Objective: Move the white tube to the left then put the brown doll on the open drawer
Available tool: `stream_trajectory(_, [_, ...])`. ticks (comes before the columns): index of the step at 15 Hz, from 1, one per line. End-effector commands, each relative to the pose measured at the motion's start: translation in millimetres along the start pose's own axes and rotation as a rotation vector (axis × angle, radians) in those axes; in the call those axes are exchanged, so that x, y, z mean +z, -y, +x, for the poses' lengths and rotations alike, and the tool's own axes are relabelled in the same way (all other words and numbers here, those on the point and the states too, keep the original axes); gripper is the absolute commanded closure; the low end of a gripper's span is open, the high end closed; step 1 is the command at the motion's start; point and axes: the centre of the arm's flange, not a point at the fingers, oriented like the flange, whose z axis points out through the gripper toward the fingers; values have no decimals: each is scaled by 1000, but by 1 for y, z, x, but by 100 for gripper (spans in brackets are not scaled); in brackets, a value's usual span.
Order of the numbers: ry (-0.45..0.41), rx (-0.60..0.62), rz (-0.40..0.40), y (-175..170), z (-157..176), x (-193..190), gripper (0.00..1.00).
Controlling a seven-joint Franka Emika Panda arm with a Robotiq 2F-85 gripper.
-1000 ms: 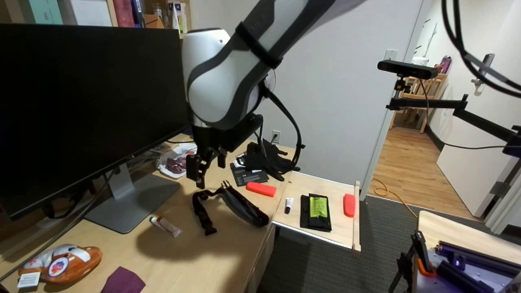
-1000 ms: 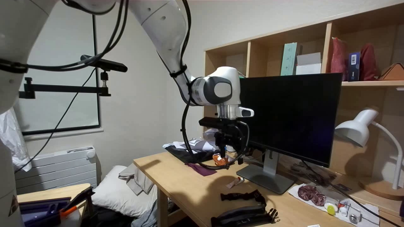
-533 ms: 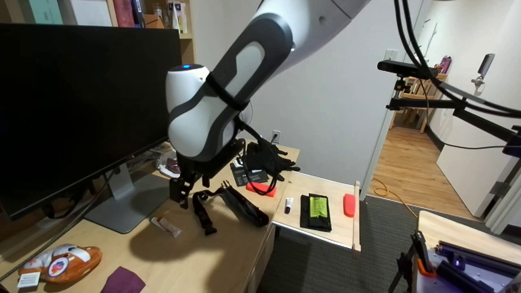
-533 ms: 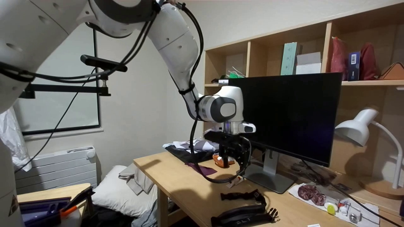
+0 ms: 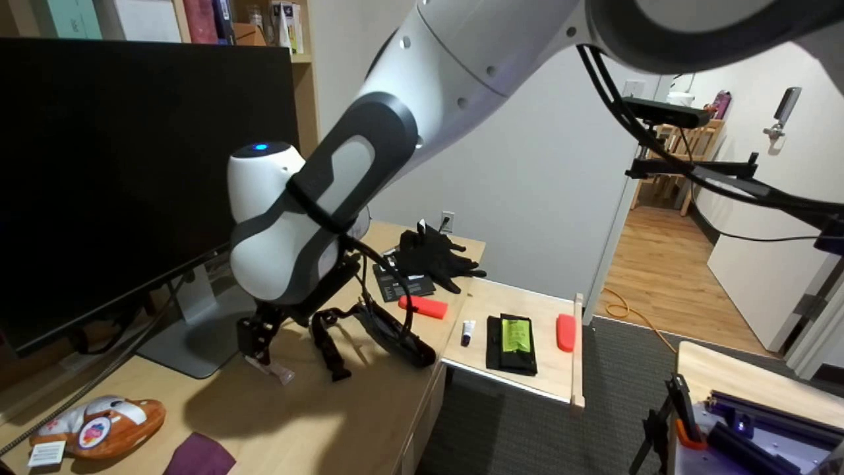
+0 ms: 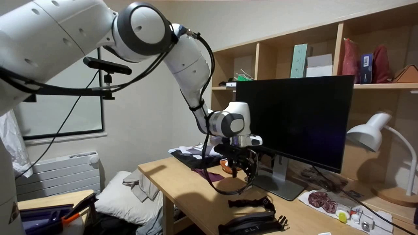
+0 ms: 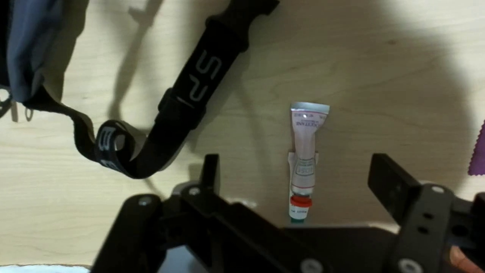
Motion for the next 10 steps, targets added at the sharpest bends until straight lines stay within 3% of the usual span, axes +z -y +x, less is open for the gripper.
stream_trajectory(1, [-3,13,-3,1,3,4,0])
stream_trajectory(10, [-20,23,7,-4,13,30,0])
